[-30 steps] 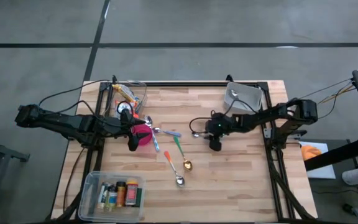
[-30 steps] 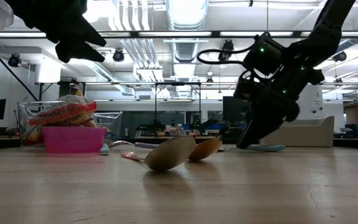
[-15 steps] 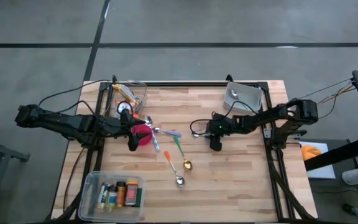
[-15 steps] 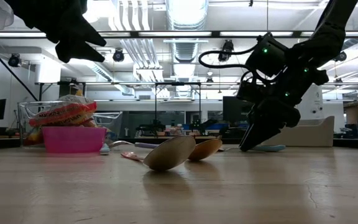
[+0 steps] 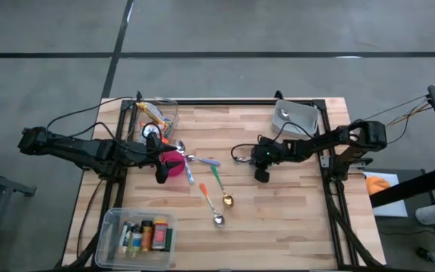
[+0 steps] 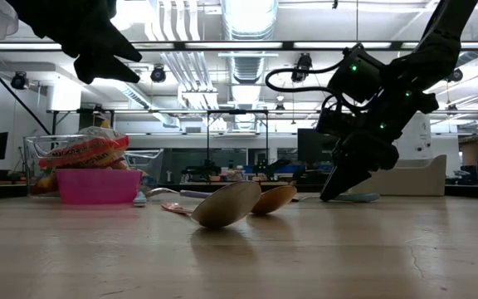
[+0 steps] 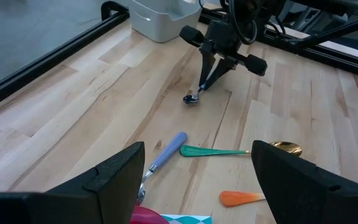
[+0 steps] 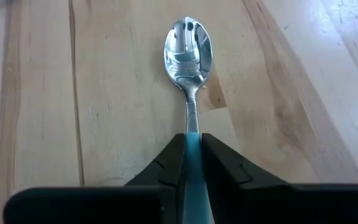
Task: Pick & Place Food Item
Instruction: Put the blue spoon into the gray bin
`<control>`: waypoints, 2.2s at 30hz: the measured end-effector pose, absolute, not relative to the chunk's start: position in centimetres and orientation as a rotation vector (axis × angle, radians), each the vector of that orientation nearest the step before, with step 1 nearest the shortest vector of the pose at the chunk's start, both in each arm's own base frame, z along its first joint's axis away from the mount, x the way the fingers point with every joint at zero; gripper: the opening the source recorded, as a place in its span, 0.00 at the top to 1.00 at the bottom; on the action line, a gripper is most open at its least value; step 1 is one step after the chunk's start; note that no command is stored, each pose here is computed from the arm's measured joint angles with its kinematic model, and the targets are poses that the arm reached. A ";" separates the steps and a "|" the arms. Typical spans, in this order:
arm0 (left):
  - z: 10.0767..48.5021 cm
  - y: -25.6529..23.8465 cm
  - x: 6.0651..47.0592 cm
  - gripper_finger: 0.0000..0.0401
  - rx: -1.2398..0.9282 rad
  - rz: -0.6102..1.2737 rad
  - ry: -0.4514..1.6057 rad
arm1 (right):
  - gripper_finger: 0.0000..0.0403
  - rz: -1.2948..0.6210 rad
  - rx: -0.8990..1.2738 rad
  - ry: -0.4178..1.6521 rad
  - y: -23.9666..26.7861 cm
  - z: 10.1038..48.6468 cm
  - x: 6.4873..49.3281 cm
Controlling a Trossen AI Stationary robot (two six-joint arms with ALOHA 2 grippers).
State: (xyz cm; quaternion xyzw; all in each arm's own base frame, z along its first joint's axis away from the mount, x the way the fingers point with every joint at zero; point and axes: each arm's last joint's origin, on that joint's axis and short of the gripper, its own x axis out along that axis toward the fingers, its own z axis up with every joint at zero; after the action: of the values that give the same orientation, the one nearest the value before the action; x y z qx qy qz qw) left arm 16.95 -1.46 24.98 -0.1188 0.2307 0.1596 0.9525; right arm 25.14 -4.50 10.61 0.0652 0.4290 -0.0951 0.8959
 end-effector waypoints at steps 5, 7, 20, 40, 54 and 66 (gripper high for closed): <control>25.0 -1.5 17.0 0.26 -0.241 0.325 0.469 | 0.88 -0.203 0.148 0.888 -4.5 10.6 25.1; 25.0 -1.5 17.0 0.26 -0.241 0.325 0.469 | 0.90 -0.203 0.148 0.888 -4.5 10.6 25.1; 25.0 -1.5 17.0 0.26 -0.241 0.325 0.469 | 0.92 -0.203 0.152 0.889 -4.5 10.6 25.1; 25.0 -1.5 17.0 0.26 -0.241 0.325 0.469 | 0.92 -0.219 0.143 0.872 -4.7 12.3 25.8; 25.0 -1.5 17.0 0.26 -0.241 0.325 0.470 | 0.92 -0.368 0.081 0.887 -5.4 20.4 24.0; 24.8 -1.4 16.8 0.26 -0.234 0.329 0.492 | 0.92 -0.604 0.143 0.980 -8.1 25.9 17.9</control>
State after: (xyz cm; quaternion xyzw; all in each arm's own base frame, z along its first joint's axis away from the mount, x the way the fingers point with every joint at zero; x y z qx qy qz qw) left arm 16.84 -1.44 24.80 -0.1151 0.2419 0.1615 0.9498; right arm 17.94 -8.09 25.88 0.0676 0.4629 -0.2854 0.8365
